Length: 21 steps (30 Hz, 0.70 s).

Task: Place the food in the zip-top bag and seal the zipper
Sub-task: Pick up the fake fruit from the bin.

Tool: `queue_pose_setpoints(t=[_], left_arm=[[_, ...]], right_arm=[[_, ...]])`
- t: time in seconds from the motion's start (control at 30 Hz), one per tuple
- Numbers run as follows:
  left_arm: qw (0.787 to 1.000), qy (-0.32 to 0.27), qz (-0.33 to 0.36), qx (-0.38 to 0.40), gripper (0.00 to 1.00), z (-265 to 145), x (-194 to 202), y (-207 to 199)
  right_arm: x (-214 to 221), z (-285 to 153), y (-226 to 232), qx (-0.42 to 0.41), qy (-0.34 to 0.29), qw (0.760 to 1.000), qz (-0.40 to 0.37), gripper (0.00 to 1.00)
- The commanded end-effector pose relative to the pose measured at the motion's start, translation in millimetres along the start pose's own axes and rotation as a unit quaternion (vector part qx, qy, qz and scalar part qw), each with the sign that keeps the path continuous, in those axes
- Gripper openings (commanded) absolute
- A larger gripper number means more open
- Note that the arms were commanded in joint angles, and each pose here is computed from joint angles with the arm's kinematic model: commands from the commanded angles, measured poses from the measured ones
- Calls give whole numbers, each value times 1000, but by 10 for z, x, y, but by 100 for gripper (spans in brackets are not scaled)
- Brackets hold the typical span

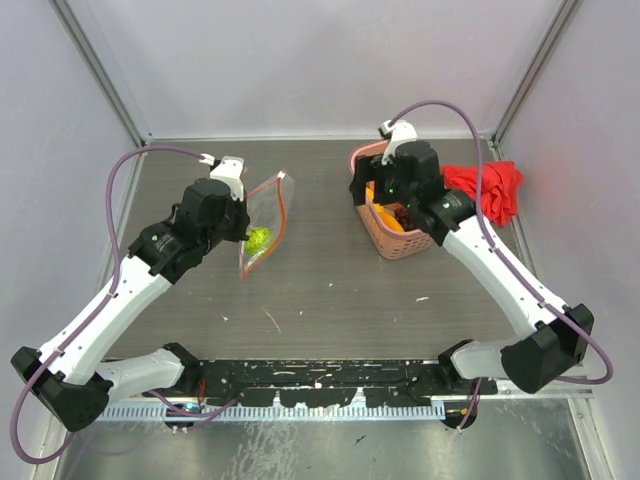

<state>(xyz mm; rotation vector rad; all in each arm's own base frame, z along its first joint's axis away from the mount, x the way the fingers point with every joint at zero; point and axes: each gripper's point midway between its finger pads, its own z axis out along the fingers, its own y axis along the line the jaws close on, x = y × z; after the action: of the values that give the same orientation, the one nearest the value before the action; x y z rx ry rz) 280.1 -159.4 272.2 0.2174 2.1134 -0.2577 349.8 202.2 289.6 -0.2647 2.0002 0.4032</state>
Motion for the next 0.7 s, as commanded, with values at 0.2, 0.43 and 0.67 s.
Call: queue_pose_setpoints(t=[0.2,0.43,0.67], left_arm=[[999,-33,-3,-13,0,-51,-162,73],[999,-32,0,-12,0,-40,-157,70],[1000,-30,1,-6,0,-40,-149,48]], right_arm=[[217,262,-875,66,108,992,-5,85],[623,436,-1043,43,190,981,-4,70],[1028,595,-1096,21,257,966,-2,64]])
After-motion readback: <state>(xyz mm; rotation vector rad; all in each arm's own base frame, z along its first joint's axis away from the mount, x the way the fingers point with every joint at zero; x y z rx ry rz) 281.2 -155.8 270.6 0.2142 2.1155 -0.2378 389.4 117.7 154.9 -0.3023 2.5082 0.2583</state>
